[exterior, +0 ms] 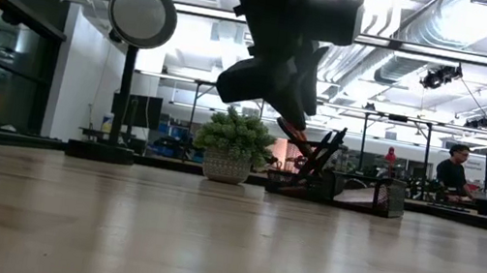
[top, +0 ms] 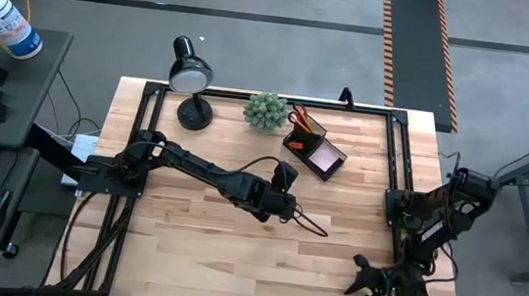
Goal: Pick and place office supplies into organizer
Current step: Put the yellow pencil into the black desk organizer
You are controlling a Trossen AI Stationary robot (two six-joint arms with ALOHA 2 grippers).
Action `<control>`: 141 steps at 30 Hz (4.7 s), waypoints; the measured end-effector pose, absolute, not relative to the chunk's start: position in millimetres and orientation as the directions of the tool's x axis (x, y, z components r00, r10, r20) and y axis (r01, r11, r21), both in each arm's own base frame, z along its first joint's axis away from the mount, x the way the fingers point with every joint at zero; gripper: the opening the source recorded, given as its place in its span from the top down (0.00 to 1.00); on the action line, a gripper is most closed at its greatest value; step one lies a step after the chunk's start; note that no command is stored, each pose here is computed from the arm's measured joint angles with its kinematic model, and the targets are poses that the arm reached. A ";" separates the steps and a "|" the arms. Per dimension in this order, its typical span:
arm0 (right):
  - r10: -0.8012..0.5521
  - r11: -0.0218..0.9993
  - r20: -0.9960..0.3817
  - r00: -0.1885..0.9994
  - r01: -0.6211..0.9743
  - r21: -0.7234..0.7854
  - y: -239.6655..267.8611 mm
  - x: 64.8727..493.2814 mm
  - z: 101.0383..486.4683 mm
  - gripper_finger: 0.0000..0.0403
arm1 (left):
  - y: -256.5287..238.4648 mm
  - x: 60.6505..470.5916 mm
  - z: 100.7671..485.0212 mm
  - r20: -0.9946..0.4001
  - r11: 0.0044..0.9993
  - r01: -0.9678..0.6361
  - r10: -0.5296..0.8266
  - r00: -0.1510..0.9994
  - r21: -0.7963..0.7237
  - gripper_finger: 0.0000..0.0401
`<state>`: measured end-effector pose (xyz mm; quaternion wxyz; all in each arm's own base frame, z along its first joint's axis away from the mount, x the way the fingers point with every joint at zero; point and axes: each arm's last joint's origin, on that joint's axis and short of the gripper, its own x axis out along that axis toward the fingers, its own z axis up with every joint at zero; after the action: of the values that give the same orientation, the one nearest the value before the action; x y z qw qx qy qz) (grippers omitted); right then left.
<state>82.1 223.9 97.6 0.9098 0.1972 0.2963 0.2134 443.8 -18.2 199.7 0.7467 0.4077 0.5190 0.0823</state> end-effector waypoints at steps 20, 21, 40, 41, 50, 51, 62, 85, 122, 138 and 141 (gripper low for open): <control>0.386 0.919 -0.612 0.690 -0.345 0.191 261.0 92.8 116.0 0.68 | -18.2 444.0 199.1 -0.708 0.654 0.300 0.546 0.447 0.694 0.63; 0.387 0.919 -0.612 0.690 -0.344 0.194 262.0 93.0 115.1 0.68 | -18.2 444.0 199.1 -0.708 0.654 0.300 0.546 0.447 0.694 0.63; 0.415 0.908 -0.614 0.671 -0.345 0.237 274.2 95.9 89.9 0.68 | -18.3 444.6 199.5 -0.705 0.662 0.283 0.546 0.453 0.694 0.63; 0.414 0.909 -0.614 0.672 -0.345 0.235 274.2 96.0 90.0 0.68 | -18.3 444.6 199.5 -0.705 0.663 0.281 0.546 0.453 0.694 0.63; 0.404 0.913 -0.619 0.674 -0.343 0.222 273.3 95.8 89.3 0.68 | -18.3 444.6 199.5 -0.705 0.664 0.280 0.546 0.453 0.693 0.63; 0.403 0.913 -0.620 0.673 -0.343 0.221 273.2 95.8 89.2 0.68 | -18.3 444.6 199.5 -0.705 0.664 0.280 0.546 0.453 0.693 0.63; 0.421 0.903 -0.659 0.623 -0.352 0.245 269.4 106.9 88.2 0.78 | -18.3 444.6 199.5 -0.705 0.664 0.279 0.546 0.453 0.693 0.63; 0.251 0.953 -0.603 0.757 -0.302 0.016 259.2 116.9 85.8 0.99 | -18.0 444.6 199.5 -0.704 0.665 0.275 0.548 0.452 0.695 0.63; -0.041 0.965 -0.403 0.914 -0.069 -0.254 246.4 124.1 89.9 1.00 | -21.8 412.3 186.7 -0.854 0.748 0.420 0.491 0.172 0.514 0.63; -0.003 0.949 -0.524 0.852 -0.163 -0.271 222.0 181.6 92.8 0.94 | -61.8 396.6 187.4 -0.802 0.711 0.394 0.582 0.136 0.582 0.63; 0.006 0.946 -0.473 0.881 -0.159 -0.283 219.9 191.8 103.0 0.90 | -69.0 390.2 187.5 -0.797 0.715 0.384 0.595 0.106 0.585 0.63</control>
<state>191.8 219.9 103.0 0.9567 -0.1588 0.2402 0.0430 390.2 -69.0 187.5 0.6458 0.3686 0.6636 0.0817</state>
